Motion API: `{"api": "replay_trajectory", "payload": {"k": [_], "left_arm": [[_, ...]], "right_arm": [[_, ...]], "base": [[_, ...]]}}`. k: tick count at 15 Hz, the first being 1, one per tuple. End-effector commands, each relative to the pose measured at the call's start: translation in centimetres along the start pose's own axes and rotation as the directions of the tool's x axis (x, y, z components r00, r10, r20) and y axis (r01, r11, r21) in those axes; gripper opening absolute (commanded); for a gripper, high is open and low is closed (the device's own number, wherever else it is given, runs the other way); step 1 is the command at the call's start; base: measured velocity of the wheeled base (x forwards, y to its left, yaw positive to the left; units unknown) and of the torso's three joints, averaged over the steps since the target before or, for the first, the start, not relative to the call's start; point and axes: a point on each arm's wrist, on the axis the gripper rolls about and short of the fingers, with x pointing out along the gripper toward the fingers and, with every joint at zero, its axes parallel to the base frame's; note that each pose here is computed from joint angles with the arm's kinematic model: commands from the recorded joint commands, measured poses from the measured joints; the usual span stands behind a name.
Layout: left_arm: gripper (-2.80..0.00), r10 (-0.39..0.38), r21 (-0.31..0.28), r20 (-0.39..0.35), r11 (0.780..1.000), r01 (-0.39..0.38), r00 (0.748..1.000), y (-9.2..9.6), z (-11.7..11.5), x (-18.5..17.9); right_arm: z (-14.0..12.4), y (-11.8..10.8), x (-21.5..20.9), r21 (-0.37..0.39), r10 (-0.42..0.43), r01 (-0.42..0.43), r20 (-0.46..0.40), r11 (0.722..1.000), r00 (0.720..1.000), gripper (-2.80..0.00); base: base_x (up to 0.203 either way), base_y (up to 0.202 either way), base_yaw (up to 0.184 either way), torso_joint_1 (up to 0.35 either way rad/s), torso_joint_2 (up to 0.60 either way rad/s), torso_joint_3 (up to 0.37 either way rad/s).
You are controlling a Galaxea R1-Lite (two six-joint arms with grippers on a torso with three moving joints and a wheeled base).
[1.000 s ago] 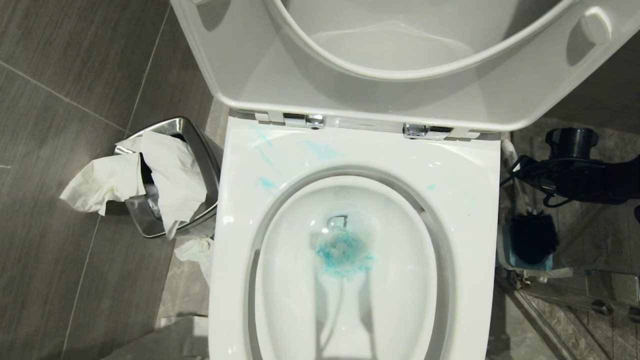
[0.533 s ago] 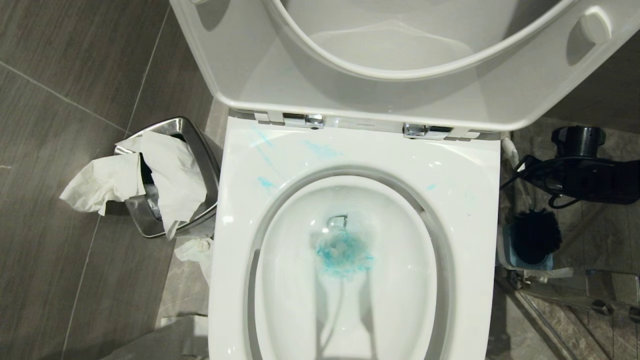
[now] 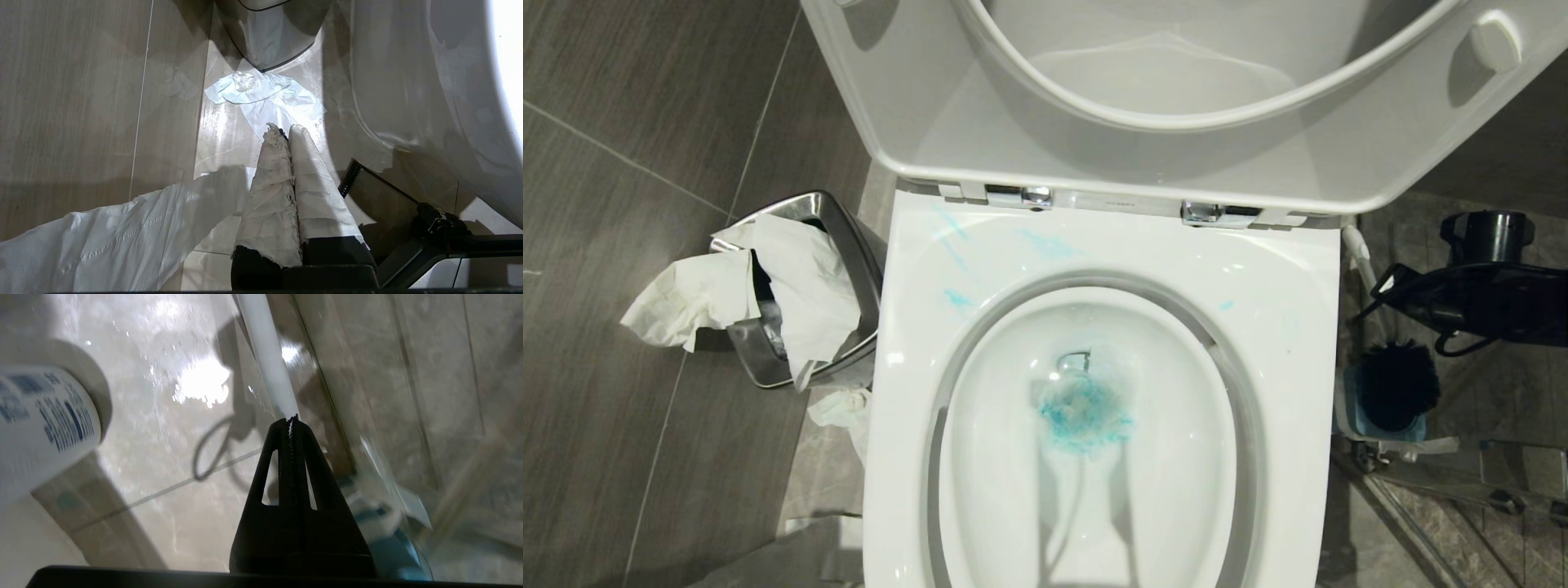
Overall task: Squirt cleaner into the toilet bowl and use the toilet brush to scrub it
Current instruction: Scrub the toilet bowl
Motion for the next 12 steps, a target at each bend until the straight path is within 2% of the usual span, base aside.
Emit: {"api": "replay_trajectory", "payload": {"k": [1, 7, 12], "left_arm": [[-2.80, 0.000, 0.000, 0.000, 1.000, 0.000, 1.000, 0.0, 0.0, 0.0], [-2.80, 0.000, 0.000, 0.000, 1.000, 0.000, 1.000, 0.0, 0.0, 0.0], [-2.80, 0.000, 0.001, 0.000, 1.000, 0.000, 1.000, 0.0, 0.0, 0.0]], "right_arm": [[-0.1, -0.2, -1.8, 0.000, 0.000, 0.000, -0.001, 1.000, 1.000, -2.80], [-0.5, -0.3, -4.1, -0.005, 0.007, -0.007, -0.003, 1.000, 1.000, -2.80], [0.6, 0.2, -4.2, -0.023, 0.018, -0.018, 0.034, 1.000, 0.999, -2.80]], "base": [[0.000, 0.000, 0.000, 0.000, 0.00, 0.000], [0.000, 0.000, 0.000, 0.000, 0.00, 0.000], [0.000, 0.000, 0.000, 0.000, 0.00, 0.000]]}}
